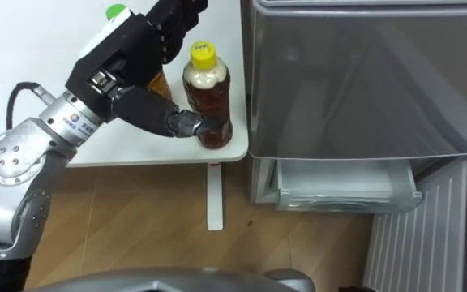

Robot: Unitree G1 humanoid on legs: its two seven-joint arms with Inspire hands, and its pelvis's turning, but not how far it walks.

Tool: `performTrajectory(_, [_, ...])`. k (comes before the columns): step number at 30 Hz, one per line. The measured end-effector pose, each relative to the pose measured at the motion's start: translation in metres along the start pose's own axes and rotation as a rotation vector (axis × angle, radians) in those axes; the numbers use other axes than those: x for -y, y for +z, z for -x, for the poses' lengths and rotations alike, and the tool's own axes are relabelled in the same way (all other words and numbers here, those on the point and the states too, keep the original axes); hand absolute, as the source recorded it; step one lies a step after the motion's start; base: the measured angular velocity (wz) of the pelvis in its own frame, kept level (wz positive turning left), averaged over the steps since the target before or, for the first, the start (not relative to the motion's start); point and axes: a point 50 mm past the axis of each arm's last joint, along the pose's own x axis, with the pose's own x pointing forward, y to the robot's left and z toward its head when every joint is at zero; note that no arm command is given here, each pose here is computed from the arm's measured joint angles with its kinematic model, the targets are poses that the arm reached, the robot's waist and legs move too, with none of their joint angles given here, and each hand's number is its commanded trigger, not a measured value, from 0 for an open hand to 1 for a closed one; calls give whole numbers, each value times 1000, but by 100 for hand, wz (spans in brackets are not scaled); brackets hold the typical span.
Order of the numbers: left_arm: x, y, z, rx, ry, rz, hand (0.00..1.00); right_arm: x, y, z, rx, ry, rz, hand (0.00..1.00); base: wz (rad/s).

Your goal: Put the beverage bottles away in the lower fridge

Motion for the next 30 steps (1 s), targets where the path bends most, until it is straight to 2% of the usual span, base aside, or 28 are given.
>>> performTrajectory(13, [0, -46, 3, -183, 36, 129, 0, -4, -8, 0, -41, 14, 46, 0, 0])
performTrajectory(30, [1, -50, 2, -199, 116, 234, 0, -6, -7, 0, -68, 14, 49, 0, 0])
